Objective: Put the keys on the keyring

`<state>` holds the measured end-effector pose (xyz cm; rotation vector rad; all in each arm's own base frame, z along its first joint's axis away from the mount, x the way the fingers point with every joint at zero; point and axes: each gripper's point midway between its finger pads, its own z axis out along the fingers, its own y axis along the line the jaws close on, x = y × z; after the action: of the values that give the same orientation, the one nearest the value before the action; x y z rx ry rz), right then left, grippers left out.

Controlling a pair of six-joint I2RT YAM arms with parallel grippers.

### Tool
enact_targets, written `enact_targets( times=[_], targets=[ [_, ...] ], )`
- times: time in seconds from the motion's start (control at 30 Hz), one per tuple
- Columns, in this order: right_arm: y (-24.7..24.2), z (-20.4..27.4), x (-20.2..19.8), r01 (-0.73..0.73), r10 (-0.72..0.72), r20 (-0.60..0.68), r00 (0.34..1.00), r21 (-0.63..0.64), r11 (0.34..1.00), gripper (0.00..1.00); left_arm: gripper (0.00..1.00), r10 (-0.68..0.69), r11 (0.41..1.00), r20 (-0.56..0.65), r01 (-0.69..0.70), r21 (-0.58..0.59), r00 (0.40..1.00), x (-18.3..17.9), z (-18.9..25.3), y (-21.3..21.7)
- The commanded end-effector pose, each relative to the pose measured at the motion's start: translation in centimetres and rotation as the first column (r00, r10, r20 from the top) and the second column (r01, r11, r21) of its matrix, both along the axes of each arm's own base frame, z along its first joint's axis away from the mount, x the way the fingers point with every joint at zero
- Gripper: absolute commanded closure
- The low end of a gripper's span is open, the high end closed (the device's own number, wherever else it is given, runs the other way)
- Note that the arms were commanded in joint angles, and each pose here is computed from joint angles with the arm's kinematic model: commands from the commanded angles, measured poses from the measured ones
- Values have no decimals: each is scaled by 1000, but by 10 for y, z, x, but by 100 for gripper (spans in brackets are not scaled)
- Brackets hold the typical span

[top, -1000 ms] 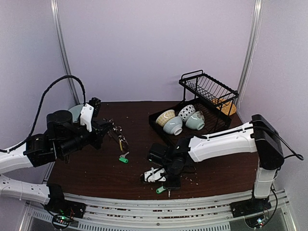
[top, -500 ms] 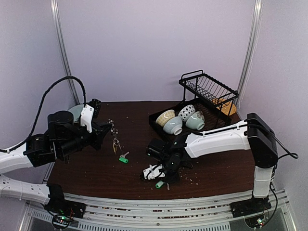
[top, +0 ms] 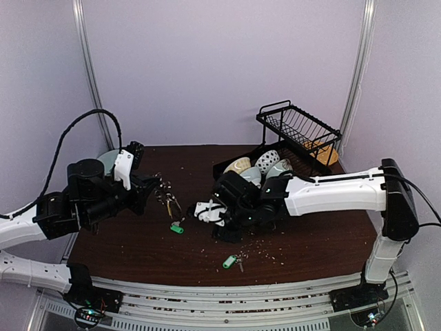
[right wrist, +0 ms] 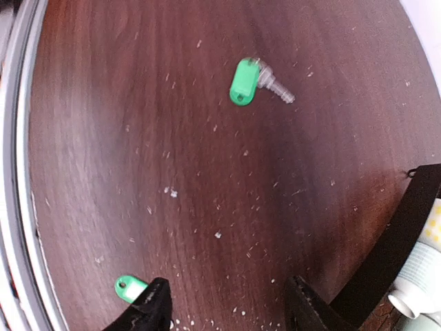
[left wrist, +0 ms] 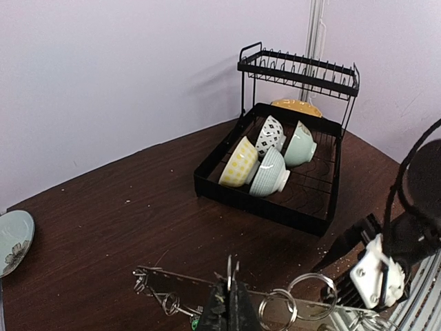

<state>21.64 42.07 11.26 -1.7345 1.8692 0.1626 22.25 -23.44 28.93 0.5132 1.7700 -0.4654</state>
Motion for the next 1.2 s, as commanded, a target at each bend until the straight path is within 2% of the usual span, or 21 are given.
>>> enact_targets(
  times=[0.0,0.1,0.2,0.33,0.7,0.9,1.07,1.17],
  targets=[
    [25,36,7,390,-322,-261,910,274,879,48,100,30,997,53,-26,-76,998,2,27,5],
    [25,13,-14,532,-400,-424,812,258,806,60,100,49,995,52,-44,-86,997,2,26,11],
    [29,-7,-34,560,-410,-452,792,271,783,62,100,80,993,54,-74,-96,995,2,26,20],
    [19,-47,-35,594,-512,-388,767,128,794,67,100,92,991,52,-86,-97,994,0,28,26],
    [-13,-94,-43,583,-581,-257,772,-77,809,77,100,105,989,30,-101,-109,994,-1,24,30],
    [-44,-98,-56,598,-614,-212,760,-139,789,82,100,93,990,25,-89,-106,995,0,22,25],
    [-70,-87,-58,626,-640,-187,745,-135,768,84,100,81,991,45,-76,-106,996,2,23,20],
    [-70,-76,-62,592,-605,-201,770,-128,796,84,100,74,994,41,-71,-81,996,5,19,14]
  ],
)
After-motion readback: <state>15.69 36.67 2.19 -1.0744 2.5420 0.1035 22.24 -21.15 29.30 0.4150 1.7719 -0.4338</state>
